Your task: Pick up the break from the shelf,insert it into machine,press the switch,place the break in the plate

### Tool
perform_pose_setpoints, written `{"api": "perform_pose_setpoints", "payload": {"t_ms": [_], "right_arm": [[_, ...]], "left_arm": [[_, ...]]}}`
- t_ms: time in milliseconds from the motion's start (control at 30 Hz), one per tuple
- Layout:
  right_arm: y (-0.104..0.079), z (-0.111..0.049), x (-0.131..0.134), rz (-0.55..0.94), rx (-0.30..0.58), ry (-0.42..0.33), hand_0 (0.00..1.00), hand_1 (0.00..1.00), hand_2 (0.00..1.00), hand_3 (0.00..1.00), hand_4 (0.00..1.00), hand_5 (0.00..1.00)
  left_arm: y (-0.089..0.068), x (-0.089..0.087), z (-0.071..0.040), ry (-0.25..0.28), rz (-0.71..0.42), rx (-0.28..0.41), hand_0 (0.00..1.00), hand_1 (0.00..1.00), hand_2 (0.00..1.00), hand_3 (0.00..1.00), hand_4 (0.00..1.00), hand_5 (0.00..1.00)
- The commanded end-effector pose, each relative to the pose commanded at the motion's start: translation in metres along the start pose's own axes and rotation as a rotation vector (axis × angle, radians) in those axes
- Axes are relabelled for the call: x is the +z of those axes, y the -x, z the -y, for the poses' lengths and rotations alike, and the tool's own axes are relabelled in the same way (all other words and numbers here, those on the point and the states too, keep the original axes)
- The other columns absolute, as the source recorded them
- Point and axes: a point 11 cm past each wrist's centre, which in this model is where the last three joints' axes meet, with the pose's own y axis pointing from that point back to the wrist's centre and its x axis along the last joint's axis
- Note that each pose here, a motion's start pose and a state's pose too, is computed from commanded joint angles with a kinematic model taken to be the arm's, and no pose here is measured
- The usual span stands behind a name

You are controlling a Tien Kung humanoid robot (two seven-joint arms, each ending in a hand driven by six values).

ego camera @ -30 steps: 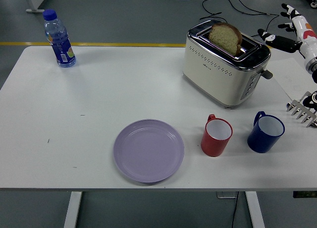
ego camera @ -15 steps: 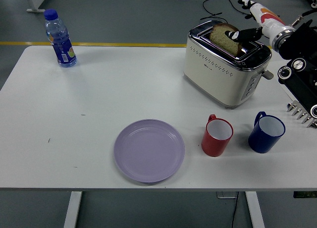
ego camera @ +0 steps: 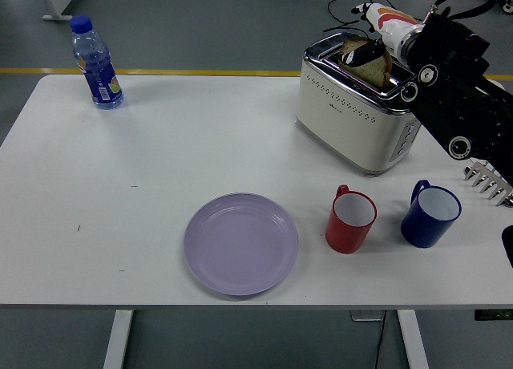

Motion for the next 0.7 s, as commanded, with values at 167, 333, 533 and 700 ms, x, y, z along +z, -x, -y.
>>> {"api": "perform_pose_setpoints", "payload": {"t_ms": [167,333,533,700], "right_arm": [[0.000,0.006,-0.008,-0.079,0.001,0.037,0.843,0.790,0.831,0.905,0.785,0.318],[-0.003,0.009,-0.008,-0.132,0.005,0.070,0.789,0.739,0.768,0.879,0.789,0.293],[-0.005,0.013,-0.006,-0.192,-0.008,0.110,0.661,0.615,0.637,0.835,0.787,0.288],[-0.009,0.015,-0.001,-0.229,-0.005,0.135,0.632,0.588,0.616,0.817,0.785,0.284]], "left_arm": [[-0.001,0.001,0.000,0.001,0.003,0.003,0.658,0.570,0.582,0.614,0.322,0.989],[-0.002,0.006,-0.001,0.006,0.008,0.008,0.657,0.570,0.581,0.618,0.323,0.988],[-0.004,0.010,-0.002,0.010,0.008,0.018,0.657,0.570,0.581,0.614,0.324,0.986],[-0.005,0.010,-0.002,0.010,0.009,0.022,0.657,0.570,0.581,0.615,0.325,0.985]]}}
